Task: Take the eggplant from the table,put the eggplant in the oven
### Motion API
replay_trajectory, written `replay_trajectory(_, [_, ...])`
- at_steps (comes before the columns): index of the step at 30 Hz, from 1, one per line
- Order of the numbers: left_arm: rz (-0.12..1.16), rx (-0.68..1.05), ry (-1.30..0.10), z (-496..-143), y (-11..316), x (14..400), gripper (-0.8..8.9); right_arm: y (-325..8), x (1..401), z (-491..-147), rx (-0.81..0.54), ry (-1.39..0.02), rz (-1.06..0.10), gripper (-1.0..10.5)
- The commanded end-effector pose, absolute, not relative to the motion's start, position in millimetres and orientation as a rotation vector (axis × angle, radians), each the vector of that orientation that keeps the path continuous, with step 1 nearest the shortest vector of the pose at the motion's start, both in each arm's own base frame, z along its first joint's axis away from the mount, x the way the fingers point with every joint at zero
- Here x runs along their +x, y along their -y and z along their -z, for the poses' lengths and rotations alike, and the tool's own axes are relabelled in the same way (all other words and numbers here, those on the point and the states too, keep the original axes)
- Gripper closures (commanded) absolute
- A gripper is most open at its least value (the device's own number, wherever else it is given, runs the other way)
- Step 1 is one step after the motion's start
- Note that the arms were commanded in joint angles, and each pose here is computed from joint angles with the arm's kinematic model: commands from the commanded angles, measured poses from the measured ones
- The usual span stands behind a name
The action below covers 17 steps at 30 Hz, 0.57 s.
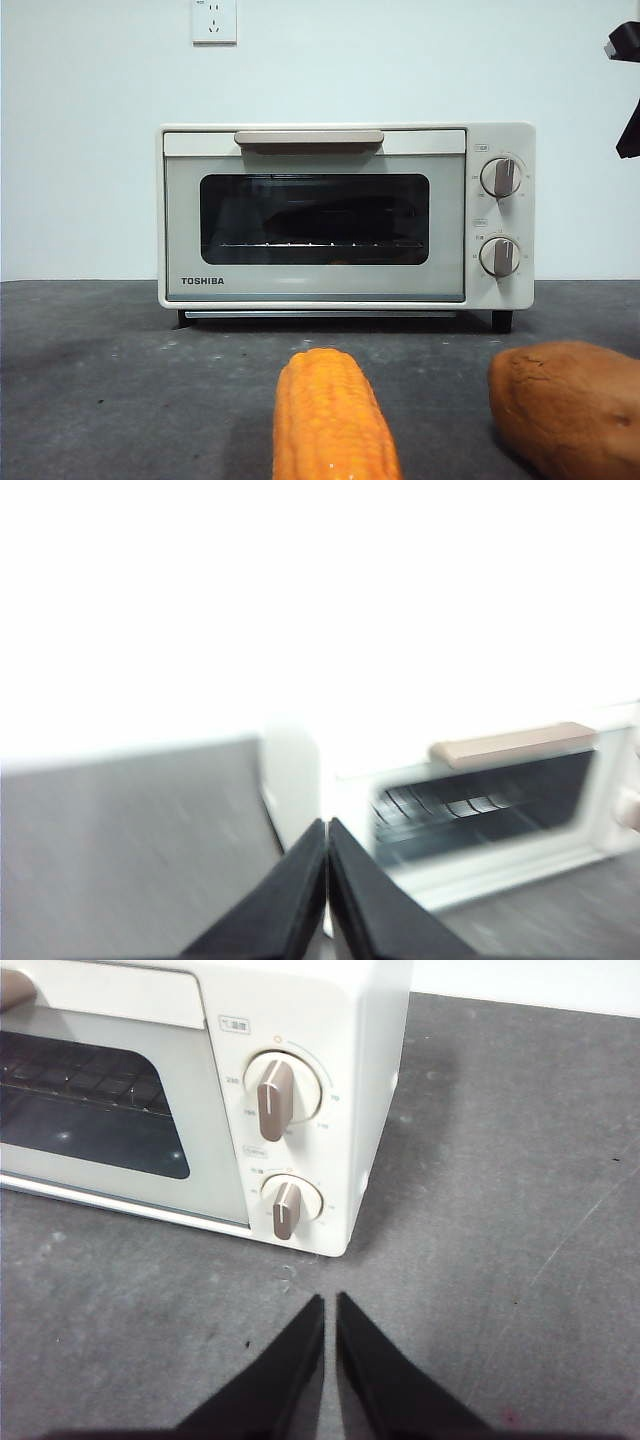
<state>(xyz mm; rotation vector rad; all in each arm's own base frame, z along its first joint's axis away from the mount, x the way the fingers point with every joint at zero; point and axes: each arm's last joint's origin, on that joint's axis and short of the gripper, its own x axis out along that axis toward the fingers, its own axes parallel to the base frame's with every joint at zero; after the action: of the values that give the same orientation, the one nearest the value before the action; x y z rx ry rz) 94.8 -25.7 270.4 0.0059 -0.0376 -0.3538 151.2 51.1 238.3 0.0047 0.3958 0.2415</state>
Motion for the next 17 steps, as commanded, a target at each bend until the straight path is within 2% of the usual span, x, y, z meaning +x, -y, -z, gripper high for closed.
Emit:
replay_trajectory(1, [0.328, 0.095, 0.111, -252, 24, 94, 8.07, -52, 152, -240, 0.022, -0.387, -0.242, 9.4])
replay_trajectory(5, [0.305, 0.093, 0.187, -226, 22, 94, 8.07, -52, 152, -240, 0.022, -0.387, -0.241, 9.4])
replay_trajectory(12, [0.276, 0.098, 0.088, -182, 19, 99, 8.07, -52, 152, -240, 0.022, -0.387, -0.241, 9.4])
replay_trajectory(17, [0.22, 0.1, 0.006, -165, 13, 102, 8.07, -52, 152, -240, 0.022, -0.387, -0.241, 9.4])
